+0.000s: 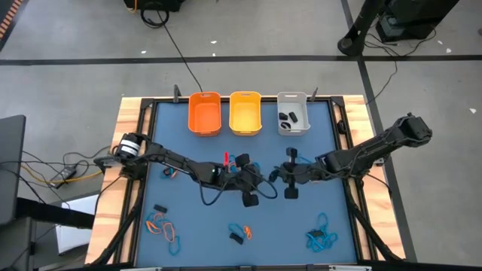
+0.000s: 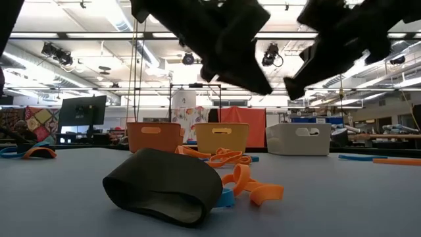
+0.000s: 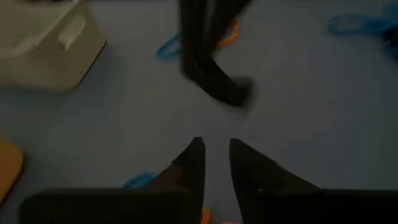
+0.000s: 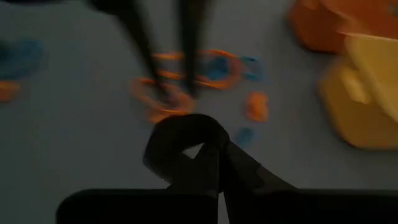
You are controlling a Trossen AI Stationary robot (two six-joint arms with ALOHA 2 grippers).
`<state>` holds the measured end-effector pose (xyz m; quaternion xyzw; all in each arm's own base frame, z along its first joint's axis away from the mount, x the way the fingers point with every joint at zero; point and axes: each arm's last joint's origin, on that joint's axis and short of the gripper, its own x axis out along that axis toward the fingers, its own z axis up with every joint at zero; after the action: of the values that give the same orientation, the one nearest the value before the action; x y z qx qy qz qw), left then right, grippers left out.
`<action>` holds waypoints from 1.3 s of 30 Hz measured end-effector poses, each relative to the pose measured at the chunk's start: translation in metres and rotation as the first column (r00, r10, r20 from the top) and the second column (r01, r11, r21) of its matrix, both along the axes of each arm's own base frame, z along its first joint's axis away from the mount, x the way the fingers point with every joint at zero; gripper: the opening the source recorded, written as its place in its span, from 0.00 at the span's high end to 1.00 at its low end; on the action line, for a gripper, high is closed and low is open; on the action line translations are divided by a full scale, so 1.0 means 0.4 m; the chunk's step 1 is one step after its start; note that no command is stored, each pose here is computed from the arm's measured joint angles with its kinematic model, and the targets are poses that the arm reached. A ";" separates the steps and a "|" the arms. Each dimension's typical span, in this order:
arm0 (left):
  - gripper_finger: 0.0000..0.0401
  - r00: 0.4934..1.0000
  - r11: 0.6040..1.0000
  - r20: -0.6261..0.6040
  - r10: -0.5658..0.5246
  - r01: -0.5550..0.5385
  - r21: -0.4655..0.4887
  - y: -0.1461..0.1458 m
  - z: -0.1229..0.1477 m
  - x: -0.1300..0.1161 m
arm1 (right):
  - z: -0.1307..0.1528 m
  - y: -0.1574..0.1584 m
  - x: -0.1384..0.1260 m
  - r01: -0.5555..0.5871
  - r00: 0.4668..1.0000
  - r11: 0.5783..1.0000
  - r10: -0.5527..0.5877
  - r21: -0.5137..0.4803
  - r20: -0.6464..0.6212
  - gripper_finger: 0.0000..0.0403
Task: Sort rubber bands into baskets
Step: Put the black rubber band into the gray bin
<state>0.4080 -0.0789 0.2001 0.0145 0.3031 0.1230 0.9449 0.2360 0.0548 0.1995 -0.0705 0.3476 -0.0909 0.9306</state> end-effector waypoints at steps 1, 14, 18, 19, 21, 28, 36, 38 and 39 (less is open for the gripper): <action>0.76 1.000 1.000 -0.012 0.008 -0.008 0.000 0.006 -0.001 -0.001 | -0.002 -0.013 0.000 0.037 0.999 0.999 -0.037 -0.023 -0.009 0.97; 0.68 0.986 0.996 -0.142 0.082 -0.085 -0.014 0.028 -0.060 -0.028 | -0.006 -0.301 -0.022 0.531 0.836 0.824 -0.547 -0.196 -0.035 0.97; 0.68 0.984 0.995 -0.154 0.092 -0.098 -0.029 0.031 -0.091 -0.044 | -0.004 -0.378 -0.046 0.601 0.785 0.777 -0.618 -0.187 -0.043 0.97; 0.68 0.983 0.995 -0.156 0.093 -0.098 -0.029 0.032 -0.099 -0.048 | -0.004 -0.393 -0.051 0.610 0.779 0.772 -0.626 -0.179 -0.045 0.96; 0.68 0.987 0.995 -0.135 0.085 -0.092 -0.045 0.032 -0.105 -0.049 | -0.004 -0.420 -0.063 0.628 0.766 0.763 -0.641 -0.155 -0.053 0.95; 0.68 0.988 0.992 -0.121 0.092 -0.101 -0.072 0.032 -0.116 -0.054 | -0.015 -0.480 -0.105 0.651 0.754 0.759 -0.647 -0.007 -0.114 0.87; 0.68 0.993 0.994 -0.100 0.069 -0.076 -0.075 0.011 -0.112 -0.054 | -0.017 -0.495 -0.118 0.698 0.714 0.715 -0.691 0.033 -0.115 0.63; 0.68 0.994 0.995 -0.089 0.065 -0.071 -0.076 0.009 -0.110 -0.052 | -0.017 -0.495 -0.119 0.713 0.699 0.700 -0.706 0.035 -0.110 0.56; 0.68 0.994 0.994 -0.088 0.066 -0.073 -0.076 0.010 -0.110 -0.052 | -0.017 -0.496 -0.119 0.717 0.696 0.696 -0.710 0.036 -0.108 0.52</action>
<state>0.3873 -0.0748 0.1561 -0.0282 0.3480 0.1429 0.9261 0.1884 -0.1434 0.1929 0.1012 0.3905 -0.4283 0.8086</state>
